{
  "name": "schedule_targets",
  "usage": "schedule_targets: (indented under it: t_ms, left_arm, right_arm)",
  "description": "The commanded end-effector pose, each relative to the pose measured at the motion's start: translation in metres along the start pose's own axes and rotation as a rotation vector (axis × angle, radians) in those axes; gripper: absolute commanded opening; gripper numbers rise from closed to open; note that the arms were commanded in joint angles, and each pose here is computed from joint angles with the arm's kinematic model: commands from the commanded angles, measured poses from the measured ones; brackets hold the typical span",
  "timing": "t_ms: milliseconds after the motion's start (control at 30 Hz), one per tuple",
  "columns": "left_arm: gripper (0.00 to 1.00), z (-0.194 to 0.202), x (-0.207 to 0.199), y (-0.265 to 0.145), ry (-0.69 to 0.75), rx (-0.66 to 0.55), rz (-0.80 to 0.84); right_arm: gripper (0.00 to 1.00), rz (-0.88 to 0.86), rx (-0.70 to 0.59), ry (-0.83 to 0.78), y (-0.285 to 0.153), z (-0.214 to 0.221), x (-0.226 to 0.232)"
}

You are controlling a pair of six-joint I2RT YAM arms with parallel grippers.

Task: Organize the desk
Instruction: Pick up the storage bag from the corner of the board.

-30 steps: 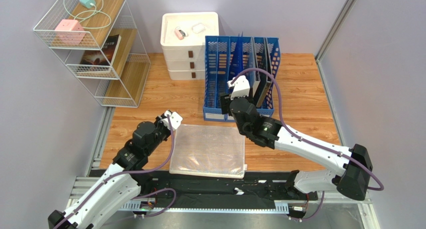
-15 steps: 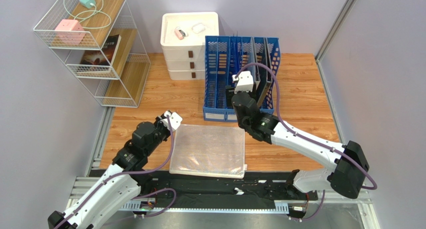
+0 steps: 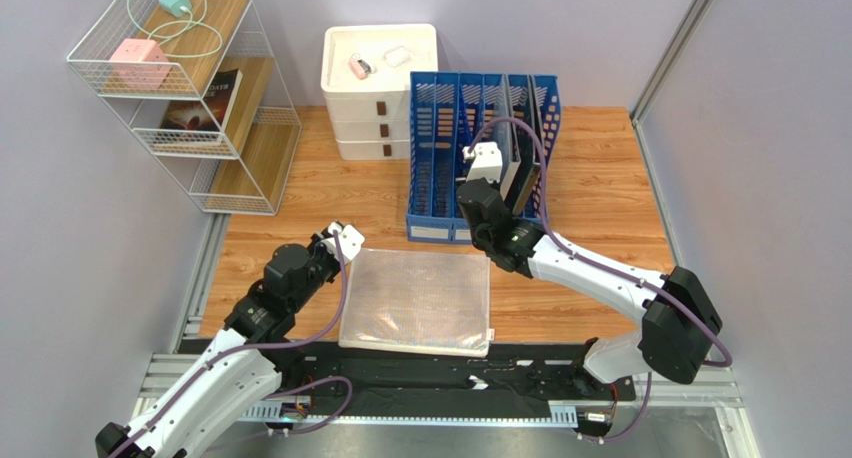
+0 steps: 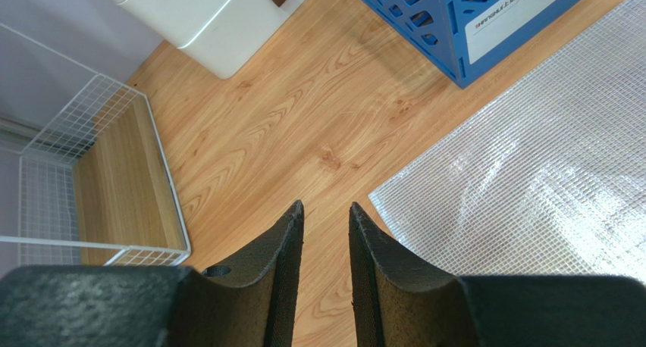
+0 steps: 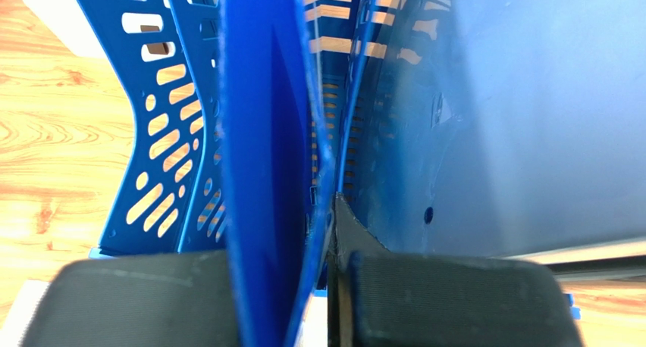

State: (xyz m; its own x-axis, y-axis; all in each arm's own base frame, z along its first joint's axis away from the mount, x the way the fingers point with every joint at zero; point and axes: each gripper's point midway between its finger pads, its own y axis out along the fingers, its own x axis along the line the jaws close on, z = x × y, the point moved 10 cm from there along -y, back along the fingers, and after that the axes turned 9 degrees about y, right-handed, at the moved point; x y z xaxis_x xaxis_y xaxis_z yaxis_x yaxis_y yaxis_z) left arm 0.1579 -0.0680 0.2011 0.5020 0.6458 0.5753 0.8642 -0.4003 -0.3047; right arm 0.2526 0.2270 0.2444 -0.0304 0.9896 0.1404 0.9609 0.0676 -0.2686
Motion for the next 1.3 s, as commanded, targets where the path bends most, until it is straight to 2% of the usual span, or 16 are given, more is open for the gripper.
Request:
schedule_targets:
  t_ms: [0, 100, 133, 167, 233, 367, 633, 667, 700, 733, 767, 800, 867, 1100, 1233, 1267]
  left_arm:
    - [0.35, -0.005, 0.003, 0.000, -0.001, -0.028, 0.001]
    - [0.35, -0.006, 0.003, 0.000, -0.001, -0.029, 0.001]
    - [0.35, -0.006, 0.003, 0.000, -0.002, -0.029, 0.001]
    - [0.35, -0.006, 0.004, -0.001, -0.001, -0.028, -0.001]
    - [0.35, -0.006, 0.004, -0.001, -0.002, -0.029, -0.002]
    - [0.35, -0.006, 0.005, -0.003, -0.002, -0.032, -0.011]
    - [0.35, -0.006, 0.005, -0.004, -0.001, -0.038, -0.013]
    - [0.35, -0.006, 0.005, -0.003, 0.001, -0.037, -0.012]
    - [0.36, -0.006, 0.005, -0.003, 0.000, -0.039, -0.012]
    - [0.35, -0.006, 0.005, -0.003, 0.002, -0.038, -0.011]
    - [0.36, -0.006, 0.004, -0.002, 0.003, -0.034, -0.009]
    - [0.36, -0.006, 0.004, -0.002, 0.004, -0.032, -0.009]
    - [0.36, -0.005, 0.004, -0.001, 0.004, -0.026, -0.007]
    - [0.36, -0.005, 0.004, 0.002, 0.021, -0.015, -0.007]
    - [0.36, -0.003, 0.005, 0.001, 0.052, -0.003, 0.002]
    - [0.36, -0.002, 0.004, 0.001, 0.064, 0.001, 0.007]
  right_arm:
    - [0.00, -0.043, -0.051, 0.121, -0.022, -0.053, 0.008]
    - [0.00, -0.009, 0.023, 0.138, -0.023, -0.059, 0.007]
    - [0.00, -0.006, 0.026, 0.200, -0.025, -0.073, 0.012]
    - [0.00, 0.024, 0.089, 0.164, -0.020, -0.064, 0.010]
    - [0.00, 0.047, 0.112, 0.183, -0.016, -0.069, 0.012]
    - [0.00, 0.116, 0.212, 0.166, 0.005, -0.052, 0.010]
    - [0.00, 0.151, 0.249, 0.158, 0.018, -0.040, -0.001]
    - [0.08, 0.151, 0.254, 0.159, 0.018, -0.040, -0.002]
    - [0.22, 0.154, 0.262, 0.152, 0.018, -0.037, -0.003]
    - [0.38, 0.155, 0.265, 0.154, 0.017, -0.037, -0.003]
    - [0.60, 0.148, 0.268, 0.157, 0.013, -0.038, -0.004]
    - [0.71, 0.152, 0.266, 0.157, 0.011, -0.039, -0.006]
    - [1.00, 0.135, 0.250, 0.164, -0.004, -0.046, -0.008]
    - [1.00, -0.093, 0.221, 0.273, -0.081, -0.071, -0.019]
    - [1.00, -0.159, 0.271, 0.325, -0.127, -0.058, -0.040]
    - [1.00, -0.119, 0.314, 0.350, -0.129, -0.039, -0.047]
